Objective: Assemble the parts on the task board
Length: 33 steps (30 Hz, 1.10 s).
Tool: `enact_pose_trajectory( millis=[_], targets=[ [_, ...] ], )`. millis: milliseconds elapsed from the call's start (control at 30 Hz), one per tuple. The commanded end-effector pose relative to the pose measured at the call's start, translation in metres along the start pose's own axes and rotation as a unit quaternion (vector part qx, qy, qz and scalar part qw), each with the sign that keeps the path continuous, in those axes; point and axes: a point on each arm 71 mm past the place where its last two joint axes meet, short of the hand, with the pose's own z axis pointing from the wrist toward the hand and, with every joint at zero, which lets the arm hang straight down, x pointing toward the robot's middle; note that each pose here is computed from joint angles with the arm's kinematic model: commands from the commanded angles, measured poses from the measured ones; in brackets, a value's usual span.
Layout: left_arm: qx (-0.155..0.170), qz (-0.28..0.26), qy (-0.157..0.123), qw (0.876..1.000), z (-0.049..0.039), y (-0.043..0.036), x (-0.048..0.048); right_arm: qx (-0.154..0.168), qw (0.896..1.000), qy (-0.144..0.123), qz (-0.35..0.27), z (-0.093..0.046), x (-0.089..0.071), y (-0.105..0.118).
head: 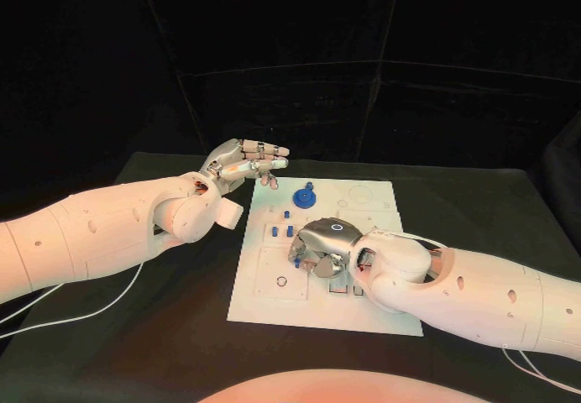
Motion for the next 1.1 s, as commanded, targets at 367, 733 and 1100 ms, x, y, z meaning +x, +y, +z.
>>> enact_pose_trajectory(
  millis=[367, 733, 1100],
  targets=[
    [0.007, -0.004, 0.004, 1.000, 0.0002, -0.0020, -0.0001, -0.008, 1.000, 0.012, -0.018, 0.001, 0.003, 0.004],
    [0.006, -0.004, 0.004, 1.000, 0.0000, -0.0018, -0.0009, 0.006, 1.000, -0.024, -0.007, 0.000, -0.002, -0.001],
    [0.004, -0.003, 0.002, 1.000, -0.0001, -0.0014, -0.0026, -0.020, 0.994, -0.100, 0.042, -0.015, -0.014, -0.003]
  ],
)
